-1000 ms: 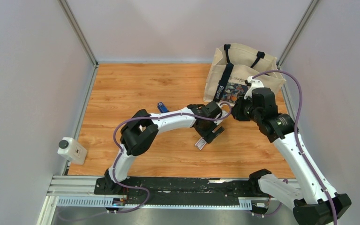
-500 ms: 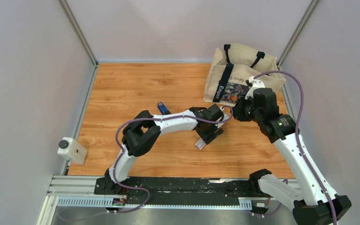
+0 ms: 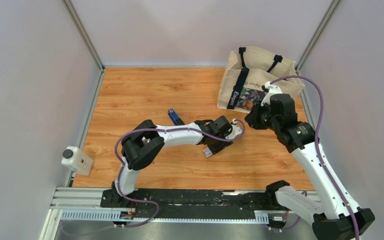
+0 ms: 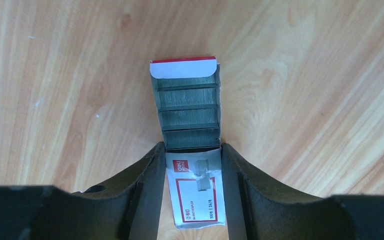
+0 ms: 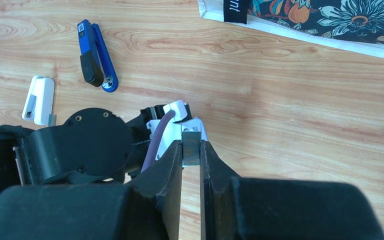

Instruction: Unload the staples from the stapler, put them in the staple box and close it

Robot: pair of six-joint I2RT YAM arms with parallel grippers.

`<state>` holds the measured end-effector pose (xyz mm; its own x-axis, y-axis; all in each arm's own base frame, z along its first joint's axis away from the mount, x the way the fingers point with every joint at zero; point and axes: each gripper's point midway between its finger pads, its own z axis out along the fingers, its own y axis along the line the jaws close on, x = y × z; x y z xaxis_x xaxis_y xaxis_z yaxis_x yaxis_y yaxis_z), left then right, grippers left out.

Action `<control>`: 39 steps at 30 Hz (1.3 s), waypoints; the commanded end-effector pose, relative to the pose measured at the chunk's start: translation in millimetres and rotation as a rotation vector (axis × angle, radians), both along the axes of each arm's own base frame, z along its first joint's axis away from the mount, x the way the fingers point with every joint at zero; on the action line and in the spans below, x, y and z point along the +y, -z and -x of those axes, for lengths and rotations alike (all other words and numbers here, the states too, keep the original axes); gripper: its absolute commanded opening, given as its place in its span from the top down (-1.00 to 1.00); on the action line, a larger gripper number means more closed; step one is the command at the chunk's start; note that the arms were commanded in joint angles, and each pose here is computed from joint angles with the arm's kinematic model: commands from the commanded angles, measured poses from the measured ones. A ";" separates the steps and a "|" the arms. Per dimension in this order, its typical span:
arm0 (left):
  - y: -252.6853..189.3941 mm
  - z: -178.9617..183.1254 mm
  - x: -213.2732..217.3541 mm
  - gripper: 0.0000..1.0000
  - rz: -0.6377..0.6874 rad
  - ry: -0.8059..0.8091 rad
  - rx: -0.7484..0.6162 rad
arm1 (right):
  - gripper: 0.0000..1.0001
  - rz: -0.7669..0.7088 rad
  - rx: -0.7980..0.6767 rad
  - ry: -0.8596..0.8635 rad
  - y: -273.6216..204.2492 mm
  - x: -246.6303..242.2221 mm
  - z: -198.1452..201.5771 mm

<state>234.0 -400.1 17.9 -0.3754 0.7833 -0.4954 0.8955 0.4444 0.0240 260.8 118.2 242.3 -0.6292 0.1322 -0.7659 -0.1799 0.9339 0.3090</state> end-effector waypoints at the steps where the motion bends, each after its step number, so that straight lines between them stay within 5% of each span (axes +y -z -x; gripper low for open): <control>1: 38.0 45.7 49.3 0.03 -0.174 0.123 0.101 | 0.96 -0.016 -0.043 -0.006 -5.9 2.2 -4.9; 15: 44.3 87.8 87.2 -0.03 -0.219 0.311 0.147 | 0.96 -0.035 0.025 -0.012 22.0 7.7 -2.6; 21: 30.6 92.5 83.5 -0.31 -0.189 0.344 0.157 | 0.96 -0.036 0.040 -0.017 27.2 8.9 -1.0; 30: -66.3 93.9 64.1 -0.56 -0.019 0.412 0.120 | 0.95 -0.036 0.081 -0.045 43.2 13.2 3.9; 35: -137.3 56.9 83.2 -0.57 0.134 0.274 0.111 | 0.95 -0.009 0.137 -0.140 73.6 40.6 15.4; 39: -154.8 37.2 107.4 -0.59 0.137 0.219 0.035 | 0.95 0.037 0.201 -0.212 102.2 62.7 27.5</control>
